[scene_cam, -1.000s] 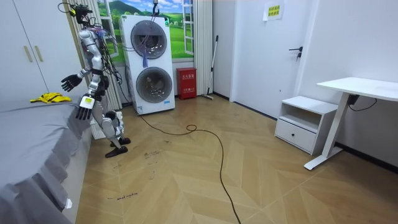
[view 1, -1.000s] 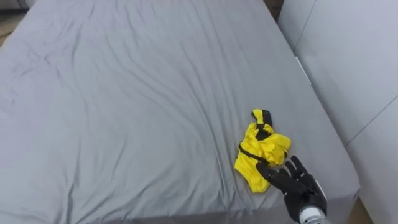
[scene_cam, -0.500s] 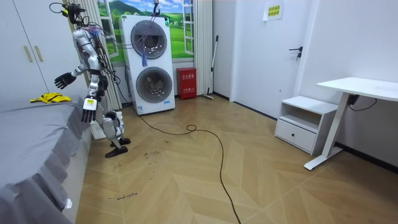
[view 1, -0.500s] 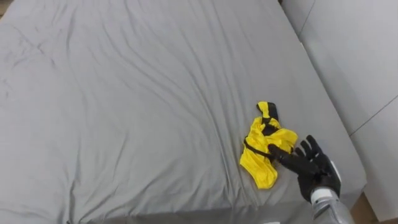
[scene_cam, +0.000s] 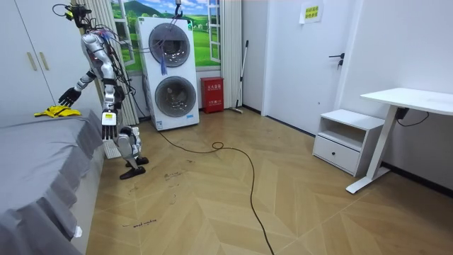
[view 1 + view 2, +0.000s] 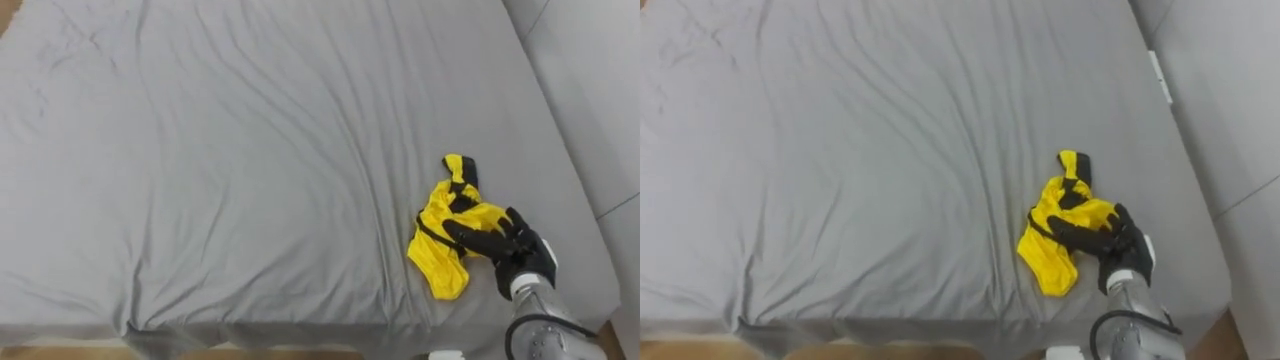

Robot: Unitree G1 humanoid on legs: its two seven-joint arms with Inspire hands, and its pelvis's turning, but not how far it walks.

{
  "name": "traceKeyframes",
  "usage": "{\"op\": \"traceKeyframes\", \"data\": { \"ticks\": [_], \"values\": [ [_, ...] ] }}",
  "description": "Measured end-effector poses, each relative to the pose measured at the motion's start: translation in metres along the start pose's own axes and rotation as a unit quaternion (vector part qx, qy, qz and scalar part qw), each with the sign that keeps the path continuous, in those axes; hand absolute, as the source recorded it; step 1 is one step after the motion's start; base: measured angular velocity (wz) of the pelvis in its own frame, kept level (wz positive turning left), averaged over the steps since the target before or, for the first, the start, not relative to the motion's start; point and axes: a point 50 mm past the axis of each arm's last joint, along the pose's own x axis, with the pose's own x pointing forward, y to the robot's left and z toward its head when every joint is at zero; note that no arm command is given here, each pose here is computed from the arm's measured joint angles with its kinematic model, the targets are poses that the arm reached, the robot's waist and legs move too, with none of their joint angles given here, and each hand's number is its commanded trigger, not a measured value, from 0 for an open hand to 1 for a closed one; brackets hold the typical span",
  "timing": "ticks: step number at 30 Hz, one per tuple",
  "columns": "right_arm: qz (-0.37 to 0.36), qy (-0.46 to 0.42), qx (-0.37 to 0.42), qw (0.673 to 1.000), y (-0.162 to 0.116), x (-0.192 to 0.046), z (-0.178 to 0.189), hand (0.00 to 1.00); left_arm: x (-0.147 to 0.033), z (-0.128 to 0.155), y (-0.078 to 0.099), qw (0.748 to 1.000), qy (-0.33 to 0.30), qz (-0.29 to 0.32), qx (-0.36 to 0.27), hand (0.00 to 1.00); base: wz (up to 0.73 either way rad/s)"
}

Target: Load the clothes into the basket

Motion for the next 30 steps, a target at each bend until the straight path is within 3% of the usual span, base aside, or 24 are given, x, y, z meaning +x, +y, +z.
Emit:
{"op": "traceKeyframes", "data": {
  "ticks": [14,15,16,30],
  "values": [
    [-0.062,0.029,-0.048,0.996,-0.033,0.012,0.016,0.0,0.008,0.02,0.004,1.0,-0.016,-0.009,0.007,0.0,0.11],
    [-0.064,0.031,-0.048,0.996,-0.033,0.013,0.017,0.66,0.008,0.022,0.004,1.0,-0.018,-0.009,0.007,0.0,0.06],
    [-0.063,0.029,-0.047,0.996,-0.032,0.014,0.019,1.0,0.009,0.024,0.004,1.0,-0.021,-0.009,0.006,0.0,0.04],
    [-0.102,0.026,-0.055,0.993,-0.049,0.017,0.04,1.0,0.015,0.049,-0.004,0.999,-0.032,-0.037,0.024,0.0,-0.01]
  ]
}}
